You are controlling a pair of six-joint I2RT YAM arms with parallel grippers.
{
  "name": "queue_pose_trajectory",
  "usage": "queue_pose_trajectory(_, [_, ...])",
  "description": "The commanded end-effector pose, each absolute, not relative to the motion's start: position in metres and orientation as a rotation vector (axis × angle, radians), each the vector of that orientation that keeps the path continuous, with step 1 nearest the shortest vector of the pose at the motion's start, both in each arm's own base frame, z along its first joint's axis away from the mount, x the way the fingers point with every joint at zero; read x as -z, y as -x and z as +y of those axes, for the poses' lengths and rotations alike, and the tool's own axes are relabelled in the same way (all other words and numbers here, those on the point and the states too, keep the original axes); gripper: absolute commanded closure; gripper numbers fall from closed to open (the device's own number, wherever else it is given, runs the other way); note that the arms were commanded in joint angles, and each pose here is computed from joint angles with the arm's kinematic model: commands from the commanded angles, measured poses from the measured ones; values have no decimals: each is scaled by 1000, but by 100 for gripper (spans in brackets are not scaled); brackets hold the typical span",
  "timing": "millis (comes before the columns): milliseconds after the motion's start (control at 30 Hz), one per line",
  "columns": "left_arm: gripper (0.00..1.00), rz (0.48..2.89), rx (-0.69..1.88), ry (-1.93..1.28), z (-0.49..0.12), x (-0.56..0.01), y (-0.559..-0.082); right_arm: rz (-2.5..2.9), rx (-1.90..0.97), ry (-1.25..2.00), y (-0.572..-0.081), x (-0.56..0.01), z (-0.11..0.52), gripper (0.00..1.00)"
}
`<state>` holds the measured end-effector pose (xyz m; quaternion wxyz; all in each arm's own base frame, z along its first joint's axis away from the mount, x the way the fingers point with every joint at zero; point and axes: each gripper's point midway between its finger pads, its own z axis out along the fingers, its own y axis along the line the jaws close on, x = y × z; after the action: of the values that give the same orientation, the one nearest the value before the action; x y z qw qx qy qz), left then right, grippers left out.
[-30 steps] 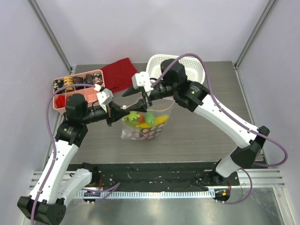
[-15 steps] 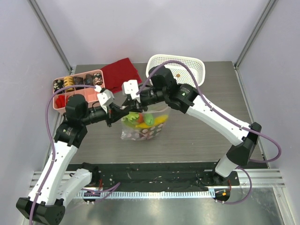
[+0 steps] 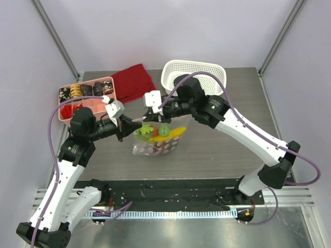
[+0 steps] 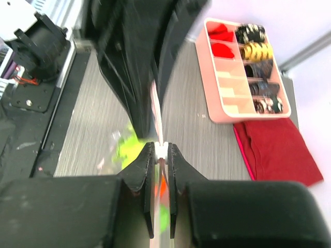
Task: Place the food in the zip-top bag and seal the zipper
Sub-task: Zip the zipper food storage bag at the center of the board.
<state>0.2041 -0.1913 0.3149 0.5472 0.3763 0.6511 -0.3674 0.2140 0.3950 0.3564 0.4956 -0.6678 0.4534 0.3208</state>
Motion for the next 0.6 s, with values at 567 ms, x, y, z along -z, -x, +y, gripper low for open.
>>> queue_pose_trajectory(567, [100, 1580, 735, -633, -167, -328, -227, 1489, -459, 1511, -256, -326, 225, 99])
